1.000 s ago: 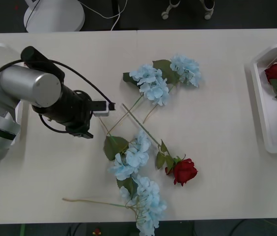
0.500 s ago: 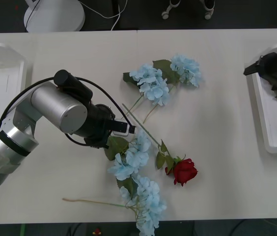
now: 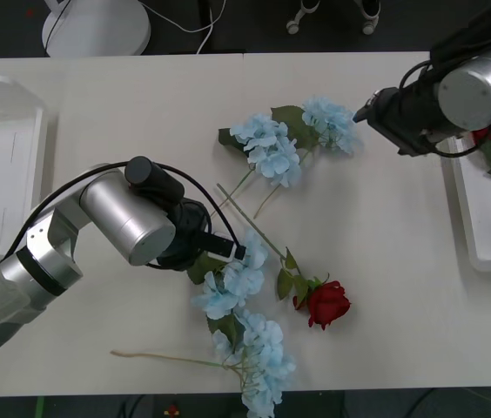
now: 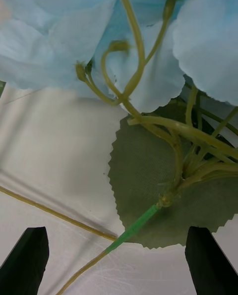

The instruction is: Put the red flowers into the right box and the blue flowers into the left box

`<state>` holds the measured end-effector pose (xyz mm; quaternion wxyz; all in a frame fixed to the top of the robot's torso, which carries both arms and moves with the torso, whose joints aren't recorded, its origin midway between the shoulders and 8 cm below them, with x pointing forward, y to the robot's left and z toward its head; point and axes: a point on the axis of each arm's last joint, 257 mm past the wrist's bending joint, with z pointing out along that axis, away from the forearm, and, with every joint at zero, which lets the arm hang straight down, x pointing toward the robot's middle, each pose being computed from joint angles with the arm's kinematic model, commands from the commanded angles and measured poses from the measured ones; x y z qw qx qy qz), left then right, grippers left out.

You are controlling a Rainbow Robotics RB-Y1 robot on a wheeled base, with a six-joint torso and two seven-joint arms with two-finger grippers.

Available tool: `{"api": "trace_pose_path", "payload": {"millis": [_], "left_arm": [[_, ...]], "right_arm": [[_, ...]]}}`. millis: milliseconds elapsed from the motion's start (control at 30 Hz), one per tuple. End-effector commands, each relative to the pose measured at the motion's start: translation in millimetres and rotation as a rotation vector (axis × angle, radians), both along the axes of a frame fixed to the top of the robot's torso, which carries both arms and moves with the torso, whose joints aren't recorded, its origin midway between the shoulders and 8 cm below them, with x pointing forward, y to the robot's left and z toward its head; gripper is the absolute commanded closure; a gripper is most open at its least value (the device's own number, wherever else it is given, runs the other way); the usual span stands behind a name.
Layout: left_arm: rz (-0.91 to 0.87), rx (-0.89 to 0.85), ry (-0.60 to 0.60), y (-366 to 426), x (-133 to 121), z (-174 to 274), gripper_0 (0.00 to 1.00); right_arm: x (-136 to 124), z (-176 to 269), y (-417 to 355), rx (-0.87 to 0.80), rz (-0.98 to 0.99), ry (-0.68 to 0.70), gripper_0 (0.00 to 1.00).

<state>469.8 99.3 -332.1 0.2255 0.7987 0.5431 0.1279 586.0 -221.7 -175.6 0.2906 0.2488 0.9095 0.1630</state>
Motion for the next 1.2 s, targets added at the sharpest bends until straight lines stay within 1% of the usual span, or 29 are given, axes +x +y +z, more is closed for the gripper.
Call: {"api": "trace_pose_path", "payload": {"millis": [33, 200, 267, 300, 333, 367, 400, 433, 467, 633, 833, 1033, 1200], "left_arm": [[-0.046, 0.026, -0.066, -9, 10, 13, 0.22], [-0.031, 0.021, -0.055, -14, 12, 0, 0.22], [-0.026, 0.019, -0.056, -16, 14, -4, 0.23], [-0.024, 0.020, -0.055, -17, 14, -6, 0.25], [-0.025, 0.029, -0.060, -17, 15, -10, 0.32], [-0.028, 0.030, -0.064, -19, 15, -10, 0.43], [-0.029, 0.036, -0.068, -18, 16, -10, 0.58], [-0.032, 0.038, -0.069, -19, 15, -11, 0.85], [-0.031, 0.039, -0.069, -18, 16, -11, 0.99], [-0.034, 0.030, -0.060, -19, 14, -10, 1.00], [-0.024, -0.003, -0.063, -13, 17, 10, 1.00], [0.028, -0.095, -0.050, 7, 21, 64, 1.00], [0.119, -0.223, -0.061, 35, 34, 119, 1.00]], "right_arm": [[20, 10, 51, -0.019, 0.053, -0.042, 0.00], [30, -8, 69, -0.041, 0.038, -0.041, 0.00], [33, -13, 74, -0.043, 0.035, -0.041, 0.00], [33, -16, 77, -0.040, 0.033, -0.039, 0.00], [34, -20, 80, -0.042, 0.033, -0.038, 0.00], [34, -23, 79, -0.045, 0.031, -0.034, 0.00], [34, -25, 80, -0.049, 0.030, -0.032, 0.00], [34, -28, 82, -0.050, 0.030, -0.029, 0.00], [34, -30, 83, -0.051, 0.029, -0.026, 0.00], [39, -45, 88, -0.060, 0.015, -0.028, 0.00], [47, -55, 97, -0.056, 0.008, -0.041, 0.00], [54, -57, 106, -0.051, 0.002, -0.041, 0.00], [61, -61, 109, -0.042, -0.013, -0.045, 0.00]]}}
